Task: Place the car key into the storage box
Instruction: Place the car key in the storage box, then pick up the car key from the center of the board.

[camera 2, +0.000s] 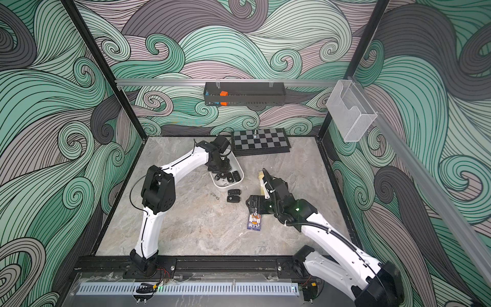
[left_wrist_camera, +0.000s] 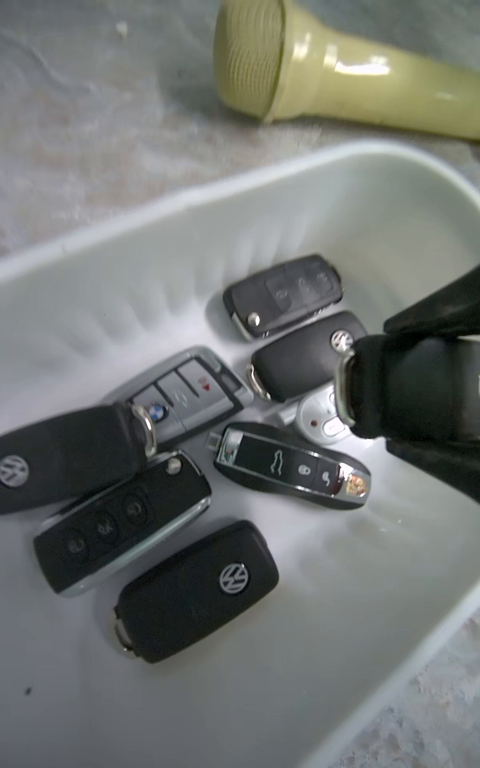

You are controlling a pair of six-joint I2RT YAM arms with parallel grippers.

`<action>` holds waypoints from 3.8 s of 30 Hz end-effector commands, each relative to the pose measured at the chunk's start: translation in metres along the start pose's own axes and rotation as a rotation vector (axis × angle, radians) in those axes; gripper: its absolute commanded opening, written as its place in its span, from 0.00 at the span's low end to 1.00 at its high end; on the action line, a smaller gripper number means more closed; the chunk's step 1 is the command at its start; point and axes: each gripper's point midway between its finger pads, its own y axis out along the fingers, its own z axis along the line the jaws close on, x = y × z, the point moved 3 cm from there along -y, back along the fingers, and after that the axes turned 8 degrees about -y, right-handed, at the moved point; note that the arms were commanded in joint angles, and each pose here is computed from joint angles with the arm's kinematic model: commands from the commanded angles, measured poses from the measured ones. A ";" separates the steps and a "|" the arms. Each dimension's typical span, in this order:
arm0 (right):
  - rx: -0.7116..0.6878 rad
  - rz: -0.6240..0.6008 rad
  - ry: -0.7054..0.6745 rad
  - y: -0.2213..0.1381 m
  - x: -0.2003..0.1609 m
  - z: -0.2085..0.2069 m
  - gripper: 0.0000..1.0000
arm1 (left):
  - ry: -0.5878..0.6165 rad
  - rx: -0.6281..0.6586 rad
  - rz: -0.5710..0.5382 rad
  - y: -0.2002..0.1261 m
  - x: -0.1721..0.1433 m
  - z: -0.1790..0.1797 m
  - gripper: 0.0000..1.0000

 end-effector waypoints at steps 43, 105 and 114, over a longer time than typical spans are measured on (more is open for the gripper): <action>-0.030 0.169 -0.234 0.078 0.007 -0.003 0.99 | -0.144 -0.236 -0.067 -0.124 -0.067 0.032 0.98; -0.131 0.361 -0.662 0.194 0.000 0.050 0.69 | -0.475 -0.202 -0.003 -0.099 -0.151 0.141 0.99; -0.155 0.396 -0.638 0.198 -0.007 0.044 0.42 | -0.497 -0.206 -0.012 -0.103 -0.169 0.149 0.99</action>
